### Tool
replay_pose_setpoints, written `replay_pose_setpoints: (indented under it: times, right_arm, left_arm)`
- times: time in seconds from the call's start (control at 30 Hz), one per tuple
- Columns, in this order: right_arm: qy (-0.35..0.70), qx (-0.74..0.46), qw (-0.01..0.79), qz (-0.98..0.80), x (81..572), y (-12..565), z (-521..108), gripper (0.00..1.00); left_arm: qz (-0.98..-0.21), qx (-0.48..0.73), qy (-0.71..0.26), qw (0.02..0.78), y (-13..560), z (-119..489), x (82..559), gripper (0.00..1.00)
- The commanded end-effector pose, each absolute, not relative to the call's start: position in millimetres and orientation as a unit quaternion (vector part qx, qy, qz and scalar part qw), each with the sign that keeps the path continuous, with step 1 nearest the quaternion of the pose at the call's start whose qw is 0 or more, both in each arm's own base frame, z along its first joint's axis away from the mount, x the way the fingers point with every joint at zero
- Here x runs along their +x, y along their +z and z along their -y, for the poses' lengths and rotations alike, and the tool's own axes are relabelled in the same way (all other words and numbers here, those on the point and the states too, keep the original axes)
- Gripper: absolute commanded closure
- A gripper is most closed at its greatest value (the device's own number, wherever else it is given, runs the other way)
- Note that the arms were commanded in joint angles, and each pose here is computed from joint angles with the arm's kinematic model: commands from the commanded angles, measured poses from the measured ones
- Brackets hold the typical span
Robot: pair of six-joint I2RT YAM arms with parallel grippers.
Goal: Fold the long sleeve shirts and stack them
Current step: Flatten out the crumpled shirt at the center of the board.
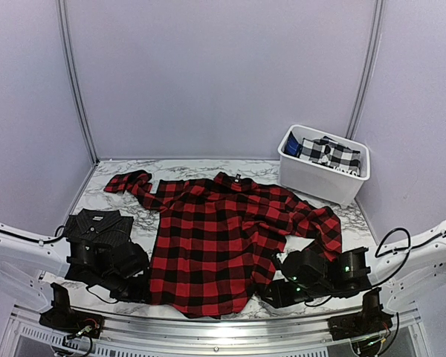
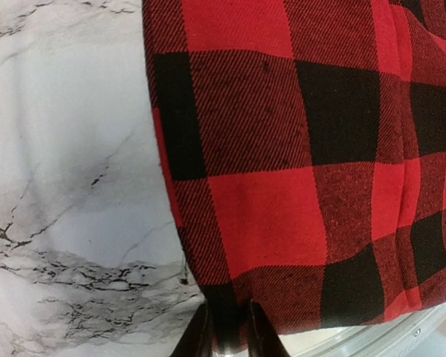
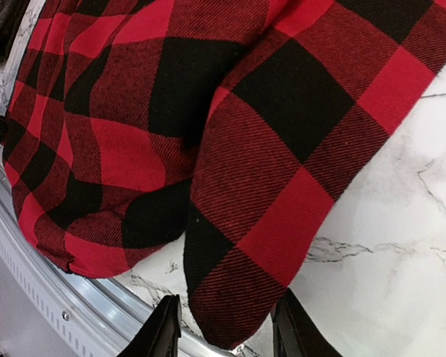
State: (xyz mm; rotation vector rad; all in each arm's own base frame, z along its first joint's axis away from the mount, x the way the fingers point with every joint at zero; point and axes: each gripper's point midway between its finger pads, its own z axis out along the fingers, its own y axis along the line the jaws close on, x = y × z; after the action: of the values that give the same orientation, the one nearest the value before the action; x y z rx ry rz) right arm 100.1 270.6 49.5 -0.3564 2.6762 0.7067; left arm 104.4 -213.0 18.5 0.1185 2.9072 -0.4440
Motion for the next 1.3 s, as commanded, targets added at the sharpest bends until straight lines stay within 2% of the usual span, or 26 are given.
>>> replay_pose_setpoints:
  times: [0.0,0.1,0.2,0.3,0.6,0.8,1.0,1.27]
  right_arm:
    - [0.263,-0.101,0.196,-0.939,107,53,-275,0.64]
    - [0.260,-0.099,0.200,-0.940,108,52,-274,0.70]
    - [0.244,-0.101,0.203,-0.943,110,50,-269,0.83]
    - [0.231,-0.107,0.204,-0.945,110,52,-264,1.00]
    - [0.175,-0.177,0.139,-0.959,81,69,-226,1.00]
    - [0.178,-0.201,0.060,-0.961,48,80,-204,1.00]
    - [0.143,-0.205,0.062,-0.966,47,109,-180,1.00]
    - [0.203,-0.217,0.001,-0.955,20,89,-194,1.00]
  left_arm:
    - [-0.985,0.034,-0.140,0.092,14,210,101,0.88]
    - [-0.985,0.025,-0.140,0.097,16,206,102,1.00]
    - [-0.986,0.020,-0.129,0.105,19,201,104,1.00]
    - [-0.987,0.020,-0.107,0.118,24,193,108,1.00]
    - [-0.989,0.047,-0.027,0.140,61,163,119,1.00]
    - [-0.989,0.057,-0.007,0.139,82,146,125,1.00]
    - [-0.989,0.053,-0.002,0.140,105,132,130,1.00]
    - [-0.994,0.062,-0.010,0.091,90,129,117,1.00]
